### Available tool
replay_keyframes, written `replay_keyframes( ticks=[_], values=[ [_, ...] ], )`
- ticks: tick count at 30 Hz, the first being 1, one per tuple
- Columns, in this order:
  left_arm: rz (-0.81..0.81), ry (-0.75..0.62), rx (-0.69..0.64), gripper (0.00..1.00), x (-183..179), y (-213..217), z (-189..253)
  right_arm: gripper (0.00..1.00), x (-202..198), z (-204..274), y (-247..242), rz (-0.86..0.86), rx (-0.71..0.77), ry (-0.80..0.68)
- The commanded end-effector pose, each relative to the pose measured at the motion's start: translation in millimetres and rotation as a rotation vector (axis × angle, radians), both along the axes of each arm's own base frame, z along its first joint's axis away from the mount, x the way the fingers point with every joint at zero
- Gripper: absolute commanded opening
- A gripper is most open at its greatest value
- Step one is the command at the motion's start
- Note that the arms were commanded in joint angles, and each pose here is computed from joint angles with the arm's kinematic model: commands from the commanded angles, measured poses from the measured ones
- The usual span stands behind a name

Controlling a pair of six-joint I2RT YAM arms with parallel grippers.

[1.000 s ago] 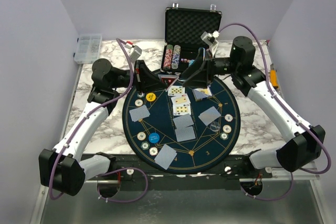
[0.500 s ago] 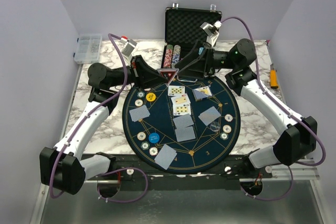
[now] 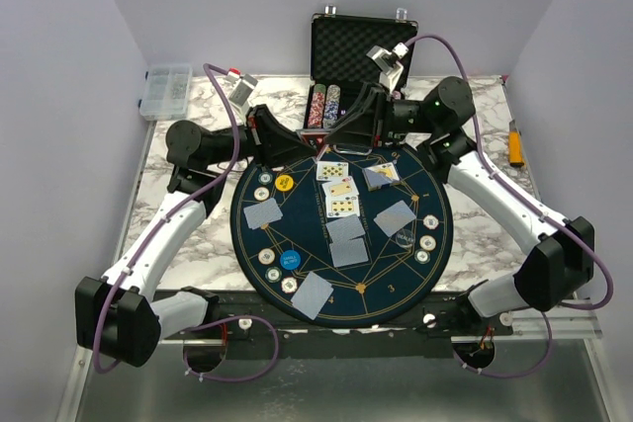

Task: Distribute texas hold em gaming equipment

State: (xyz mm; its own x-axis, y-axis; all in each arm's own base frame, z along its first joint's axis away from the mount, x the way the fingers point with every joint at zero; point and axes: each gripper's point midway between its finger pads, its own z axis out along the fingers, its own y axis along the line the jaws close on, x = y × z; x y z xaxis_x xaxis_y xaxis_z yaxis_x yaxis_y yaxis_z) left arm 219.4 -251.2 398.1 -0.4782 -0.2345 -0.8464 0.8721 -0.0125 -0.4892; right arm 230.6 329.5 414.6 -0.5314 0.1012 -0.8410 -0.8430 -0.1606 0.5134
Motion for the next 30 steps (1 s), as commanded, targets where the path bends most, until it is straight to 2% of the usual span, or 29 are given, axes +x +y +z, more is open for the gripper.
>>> replay_keyframes(
  ticks=[1,3,4,5,8,9,10,11,12,17,20,24,30],
  values=[
    [0.027,0.001,-0.014,0.00,-1.6,1.9,-0.8,0.17,13.4,-1.0,4.7,-0.059,-0.009,0.008],
    [0.033,0.015,-0.011,0.00,-1.0,2.2,-3.6,0.03,17.2,-0.8,5.3,-0.077,-0.024,0.005],
    [0.036,0.020,-0.010,0.01,-0.7,2.4,-4.7,0.01,18.7,-0.1,5.1,-0.085,-0.029,0.002],
    [0.040,0.031,-0.007,0.11,-0.4,2.5,-6.7,0.01,19.0,1.2,5.4,-0.088,-0.031,0.002],
    [0.059,0.064,0.008,0.50,3.0,4.6,-13.1,0.01,20.7,1.5,5.4,-0.098,-0.043,0.006],
    [0.070,0.075,0.017,0.59,5.2,7.0,-16.8,0.01,21.9,1.4,5.3,-0.105,-0.051,0.003],
    [0.081,0.088,0.032,0.75,7.4,9.8,-20.9,0.01,24.1,-1.5,5.3,-0.115,-0.066,0.002],
    [0.094,0.101,0.054,0.85,10.8,13.9,-26.4,0.01,26.4,-1.9,5.3,-0.131,-0.079,-0.007],
    [0.116,0.116,0.089,0.89,15.3,18.5,-34.3,0.01,31.3,-7.3,4.8,-0.159,-0.110,-0.010],
    [0.372,0.135,0.319,0.98,46.4,66.1,-71.8,0.01,68.2,-41.3,-5.1,-0.349,-0.314,-0.079],
    [0.500,0.166,0.404,0.98,55.2,98.9,-83.7,0.01,85.4,-64.5,-10.3,-0.404,-0.417,-0.108],
    [0.688,0.298,0.452,0.98,70.8,146.2,-100.3,0.01,101.4,-108.6,-10.1,-0.402,-0.568,-0.094],
    [0.933,0.435,0.511,0.98,86.8,201.6,-115.4,0.01,98.8,-185.6,21.8,-0.311,-0.816,-0.228]
  ],
)
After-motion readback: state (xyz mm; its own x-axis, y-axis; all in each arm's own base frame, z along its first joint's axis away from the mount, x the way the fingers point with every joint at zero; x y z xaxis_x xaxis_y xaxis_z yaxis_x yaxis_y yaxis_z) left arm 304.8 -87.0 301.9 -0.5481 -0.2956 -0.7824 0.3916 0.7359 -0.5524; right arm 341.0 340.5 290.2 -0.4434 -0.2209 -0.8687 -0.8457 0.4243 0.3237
